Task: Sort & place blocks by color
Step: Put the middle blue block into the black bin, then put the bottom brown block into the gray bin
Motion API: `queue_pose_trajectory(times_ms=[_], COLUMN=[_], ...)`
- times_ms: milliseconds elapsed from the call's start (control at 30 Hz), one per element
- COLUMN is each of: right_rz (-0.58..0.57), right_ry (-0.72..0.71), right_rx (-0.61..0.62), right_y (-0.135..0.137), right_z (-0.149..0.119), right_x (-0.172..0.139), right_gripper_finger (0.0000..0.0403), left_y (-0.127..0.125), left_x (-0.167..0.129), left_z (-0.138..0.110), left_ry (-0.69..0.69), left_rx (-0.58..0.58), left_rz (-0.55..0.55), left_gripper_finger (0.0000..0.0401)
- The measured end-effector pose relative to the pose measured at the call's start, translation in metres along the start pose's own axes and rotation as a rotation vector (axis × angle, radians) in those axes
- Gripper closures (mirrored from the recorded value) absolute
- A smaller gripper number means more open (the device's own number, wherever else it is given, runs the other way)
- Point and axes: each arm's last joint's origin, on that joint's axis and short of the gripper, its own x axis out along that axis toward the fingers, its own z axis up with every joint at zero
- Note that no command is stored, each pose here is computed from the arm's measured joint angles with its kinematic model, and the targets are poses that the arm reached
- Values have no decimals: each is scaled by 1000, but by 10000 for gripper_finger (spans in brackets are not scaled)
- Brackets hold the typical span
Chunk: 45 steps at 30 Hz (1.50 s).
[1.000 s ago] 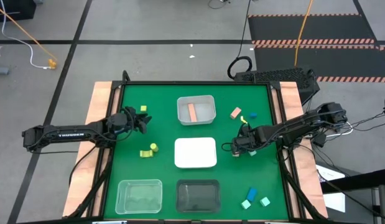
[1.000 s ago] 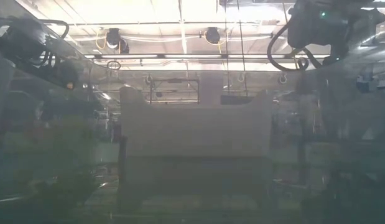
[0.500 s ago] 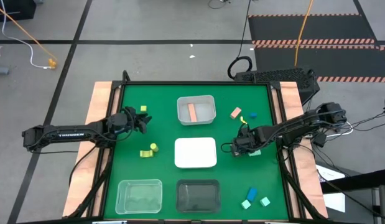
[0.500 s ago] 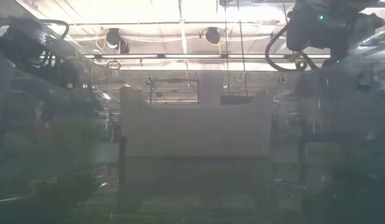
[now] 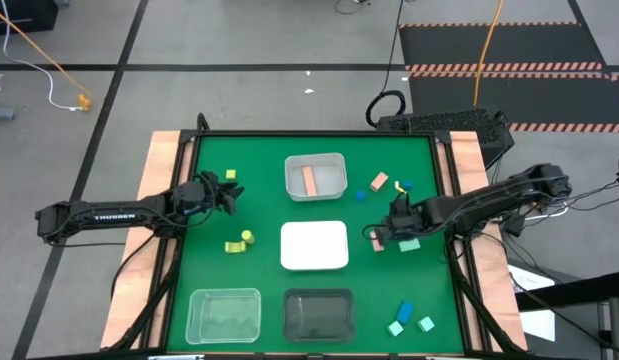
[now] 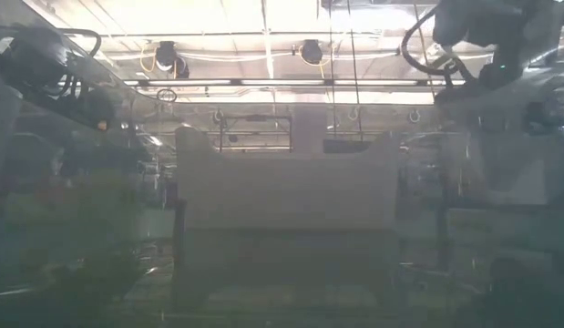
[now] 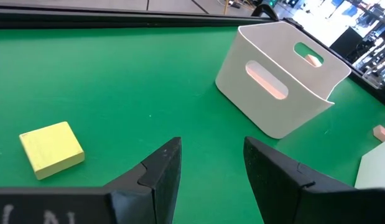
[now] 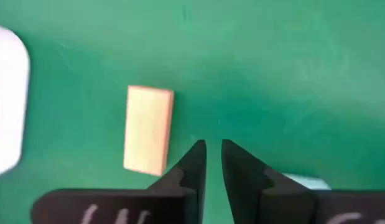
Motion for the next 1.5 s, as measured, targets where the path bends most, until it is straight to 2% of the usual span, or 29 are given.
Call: queue_pose_trajectory(times_ms=[200, 500, 700, 900, 1100, 1500], right_rz=[57, 212, 214, 159, 157, 41], right_ry=[-46, -69, -63, -54, -53, -78], right_rx=[-22, -12, 2, -8, -9, -39], right_y=[5, 23, 36, 37, 37, 26], right_z=[2, 4, 3, 1, 1, 1], right_x=[-2, -1, 17, 29, 29, 30], right_gripper_finger=[342, 241, 196, 191, 192, 192], left_y=[0, 0, 0, 0, 0, 0], left_x=[0, 0, 0, 0, 0, 0], left_z=[0, 0, 0, 0, 0, 0], left_ry=[0, 0, 0, 0, 0, 0], left_rx=[-1, 0, -1, -1, 1, 0], left_rz=[0, 0, 0, 0, 0, 0], left_gripper_finger=[226, 226, 226, 226, 226, 226])
